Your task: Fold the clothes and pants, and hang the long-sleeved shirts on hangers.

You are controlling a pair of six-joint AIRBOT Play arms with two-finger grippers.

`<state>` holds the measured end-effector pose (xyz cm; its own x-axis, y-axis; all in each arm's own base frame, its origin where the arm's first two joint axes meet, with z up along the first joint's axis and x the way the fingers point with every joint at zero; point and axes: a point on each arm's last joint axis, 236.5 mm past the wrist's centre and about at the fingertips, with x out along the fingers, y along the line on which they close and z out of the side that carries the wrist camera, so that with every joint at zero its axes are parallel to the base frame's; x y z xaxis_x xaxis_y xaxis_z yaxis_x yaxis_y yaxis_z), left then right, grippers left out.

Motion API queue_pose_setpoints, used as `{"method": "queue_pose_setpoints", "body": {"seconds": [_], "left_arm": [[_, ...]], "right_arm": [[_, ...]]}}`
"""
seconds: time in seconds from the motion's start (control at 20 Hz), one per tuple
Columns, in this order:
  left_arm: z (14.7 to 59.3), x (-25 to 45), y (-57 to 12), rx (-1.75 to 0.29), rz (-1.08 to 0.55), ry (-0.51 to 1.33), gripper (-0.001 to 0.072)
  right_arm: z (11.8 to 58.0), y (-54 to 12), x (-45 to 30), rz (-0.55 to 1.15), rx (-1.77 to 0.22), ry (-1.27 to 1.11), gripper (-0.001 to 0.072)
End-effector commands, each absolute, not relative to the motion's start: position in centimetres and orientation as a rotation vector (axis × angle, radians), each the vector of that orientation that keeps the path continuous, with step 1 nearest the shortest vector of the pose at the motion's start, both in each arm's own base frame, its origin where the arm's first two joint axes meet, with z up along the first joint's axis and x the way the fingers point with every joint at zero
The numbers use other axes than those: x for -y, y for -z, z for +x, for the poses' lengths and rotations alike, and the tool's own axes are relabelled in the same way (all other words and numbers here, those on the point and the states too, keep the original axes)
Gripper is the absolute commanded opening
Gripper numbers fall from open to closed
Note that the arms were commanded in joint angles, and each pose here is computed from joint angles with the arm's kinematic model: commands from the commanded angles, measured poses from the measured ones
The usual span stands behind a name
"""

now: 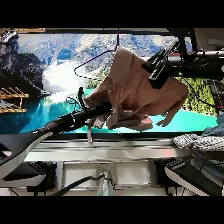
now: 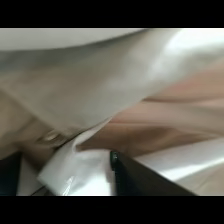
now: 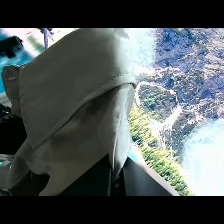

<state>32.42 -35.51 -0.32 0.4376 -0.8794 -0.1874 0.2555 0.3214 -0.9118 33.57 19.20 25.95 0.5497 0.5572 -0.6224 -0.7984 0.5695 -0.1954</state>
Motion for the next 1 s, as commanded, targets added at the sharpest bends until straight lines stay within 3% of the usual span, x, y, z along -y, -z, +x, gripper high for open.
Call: {"method": "queue_pose_setpoints", "body": {"seconds": [0.0,0.05,0.1,0.5,0.95], "left_arm": [[33.0,36.9,-0.8,-0.759,-1.061,0.924,0.0357],[33.3,37.0,-0.9,-0.753,-1.073,0.918,0.0162],[33.6,36.8,-0.9,-0.748,-1.081,0.908,0.0021],[43.2,24.7,-3.0,-0.516,-1.229,0.701,0.0019],[45.2,16.3,-8.6,-0.242,-1.3,0.77,0.0018]], "right_arm": [[33.6,-25.9,-19.2,-0.5,-0.539,-0.84,0.0028],[33.6,-25.9,-19.2,-0.5,-0.539,-0.841,0.0028],[33.6,-25.9,-19.2,-0.5,-0.54,-0.841,0.0028],[31.6,-24.8,-18.9,-0.519,-0.614,-0.884,0.0028],[33.1,-25.6,-18.5,-0.561,-0.549,-0.845,0.0028]]}}
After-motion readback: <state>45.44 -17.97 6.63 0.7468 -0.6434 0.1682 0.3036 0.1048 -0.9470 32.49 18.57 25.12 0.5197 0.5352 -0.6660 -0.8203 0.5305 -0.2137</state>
